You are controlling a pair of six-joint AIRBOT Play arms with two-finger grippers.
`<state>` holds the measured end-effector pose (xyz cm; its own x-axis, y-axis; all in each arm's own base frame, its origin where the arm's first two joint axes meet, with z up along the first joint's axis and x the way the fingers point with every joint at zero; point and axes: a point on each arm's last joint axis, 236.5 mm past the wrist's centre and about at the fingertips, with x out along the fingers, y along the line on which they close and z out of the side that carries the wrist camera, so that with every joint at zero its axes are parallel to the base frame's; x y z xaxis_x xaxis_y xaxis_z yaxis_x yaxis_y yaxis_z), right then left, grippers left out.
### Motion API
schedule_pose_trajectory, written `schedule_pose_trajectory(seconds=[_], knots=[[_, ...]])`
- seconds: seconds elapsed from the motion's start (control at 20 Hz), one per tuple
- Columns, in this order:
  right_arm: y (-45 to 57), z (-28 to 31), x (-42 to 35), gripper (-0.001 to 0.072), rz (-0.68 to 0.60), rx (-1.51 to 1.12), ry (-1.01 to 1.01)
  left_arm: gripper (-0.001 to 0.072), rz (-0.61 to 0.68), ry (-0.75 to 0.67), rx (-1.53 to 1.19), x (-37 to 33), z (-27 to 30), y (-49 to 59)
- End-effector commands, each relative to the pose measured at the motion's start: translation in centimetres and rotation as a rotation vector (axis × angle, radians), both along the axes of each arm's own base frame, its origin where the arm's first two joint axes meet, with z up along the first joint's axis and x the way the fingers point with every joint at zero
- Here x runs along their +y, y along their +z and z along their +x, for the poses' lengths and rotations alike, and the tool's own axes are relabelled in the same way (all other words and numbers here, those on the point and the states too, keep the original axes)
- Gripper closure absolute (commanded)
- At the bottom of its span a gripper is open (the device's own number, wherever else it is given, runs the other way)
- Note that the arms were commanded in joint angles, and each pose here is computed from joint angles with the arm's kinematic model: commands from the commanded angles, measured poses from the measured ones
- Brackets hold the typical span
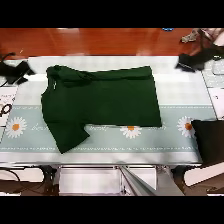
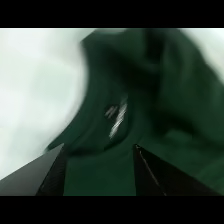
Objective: Fold the shirts.
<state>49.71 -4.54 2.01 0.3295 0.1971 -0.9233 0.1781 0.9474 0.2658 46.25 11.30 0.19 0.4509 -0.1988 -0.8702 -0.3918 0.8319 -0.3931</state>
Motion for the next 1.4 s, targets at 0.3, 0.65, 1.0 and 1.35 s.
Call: schedule_pose_trajectory(seconds=[0.3,0.65,1.0,1.35], knots=[[-8.0,-19.2,1.2,0.0305,0.218,0.066,-0.179,0.0199,-0.527,0.146,0.158,-3.5,-17.4,-8.3],[-8.4,-20.4,1.9,0.0305,0.238,0.053,-0.185,0.0200,-0.528,0.063,0.186,-5.8,-17.5,-9.7],[-8.4,-20.4,2.0,0.0306,0.242,0.049,-0.182,0.0302,-0.528,0.034,0.247,-8.2,-16.9,-11.5],[-11.1,-24.2,4.8,0.0306,0.299,0.199,-0.147,0.0686,-0.532,-0.014,0.243,-8.6,-17.2,-11.2]])
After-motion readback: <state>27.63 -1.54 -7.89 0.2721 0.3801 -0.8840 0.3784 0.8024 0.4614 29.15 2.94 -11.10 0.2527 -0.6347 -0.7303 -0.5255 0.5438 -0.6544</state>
